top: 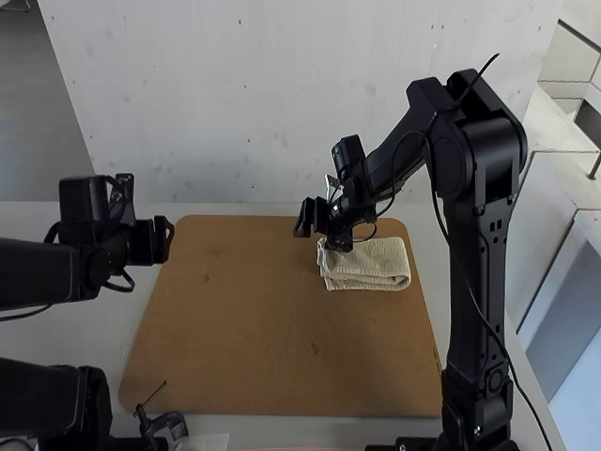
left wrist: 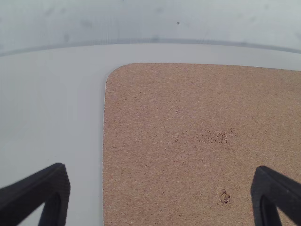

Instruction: Fold the towel.

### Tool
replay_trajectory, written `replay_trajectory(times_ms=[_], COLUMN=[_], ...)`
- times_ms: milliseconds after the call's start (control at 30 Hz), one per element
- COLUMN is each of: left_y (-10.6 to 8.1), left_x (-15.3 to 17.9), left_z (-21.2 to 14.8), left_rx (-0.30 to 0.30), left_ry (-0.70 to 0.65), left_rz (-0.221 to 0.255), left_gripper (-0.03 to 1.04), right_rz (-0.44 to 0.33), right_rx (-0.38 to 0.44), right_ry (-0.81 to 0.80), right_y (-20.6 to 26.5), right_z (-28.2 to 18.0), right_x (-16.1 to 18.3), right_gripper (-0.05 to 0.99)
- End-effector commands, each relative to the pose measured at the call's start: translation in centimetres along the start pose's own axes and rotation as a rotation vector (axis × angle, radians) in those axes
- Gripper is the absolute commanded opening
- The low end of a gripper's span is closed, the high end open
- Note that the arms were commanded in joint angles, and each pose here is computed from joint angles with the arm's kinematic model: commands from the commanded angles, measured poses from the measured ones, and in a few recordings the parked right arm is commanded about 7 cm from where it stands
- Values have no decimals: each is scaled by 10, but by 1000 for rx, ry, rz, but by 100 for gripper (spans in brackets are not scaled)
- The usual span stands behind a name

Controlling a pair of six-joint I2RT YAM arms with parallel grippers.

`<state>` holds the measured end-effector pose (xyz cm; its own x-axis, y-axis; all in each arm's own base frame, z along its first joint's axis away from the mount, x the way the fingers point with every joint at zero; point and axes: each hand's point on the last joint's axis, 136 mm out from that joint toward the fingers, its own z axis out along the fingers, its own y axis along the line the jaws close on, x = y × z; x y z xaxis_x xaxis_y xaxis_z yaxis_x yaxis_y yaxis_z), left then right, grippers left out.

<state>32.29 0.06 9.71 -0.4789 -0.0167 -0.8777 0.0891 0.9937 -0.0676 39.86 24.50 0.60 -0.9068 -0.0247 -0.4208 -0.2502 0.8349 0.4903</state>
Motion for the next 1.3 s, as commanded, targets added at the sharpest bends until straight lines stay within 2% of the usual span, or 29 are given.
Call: replay_trajectory(times_ms=[0, 433, 667, 700, 767, 900, 967, 1167, 1267], left_y=[1, 1, 0, -1, -3, -4, -4, -3, -3], left_x=[-6, -6, -6, -6, -6, -5, -5, -6, -6], left_z=[-1, -1, -1, -1, -1, -1, -1, -1, -1], left_rx=[3, 5, 6, 7, 12, 14, 15, 12, 12], left_ry=[-21, -21, -20, -20, -21, -21, -21, -23, -23], left_rz=[-5, -5, -3, -3, 0, 2, 0, 0, 1], left_gripper=[85, 85, 85, 85, 85, 85, 85, 85, 85], right_rz=[-5, -19, -52, -51, -53, -69, -79, -130, -136], right_rx=[-37, -103, -35, -26, 3, 56, 81, 179, 189], right_ry=[-91, -185, -214, -215, -213, -229, -221, -83, -50], right_y=[18, 46, 32, 28, 20, 7, -2, -27, -32], right_z=[-25, -59, -94, -97, -104, -111, -110, -89, -83], right_x=[-33, -60, -65, -64, -62, -58, -54, -16, -3], right_gripper=[95, 96, 95, 91, 77, 25, 4, 2, 2])
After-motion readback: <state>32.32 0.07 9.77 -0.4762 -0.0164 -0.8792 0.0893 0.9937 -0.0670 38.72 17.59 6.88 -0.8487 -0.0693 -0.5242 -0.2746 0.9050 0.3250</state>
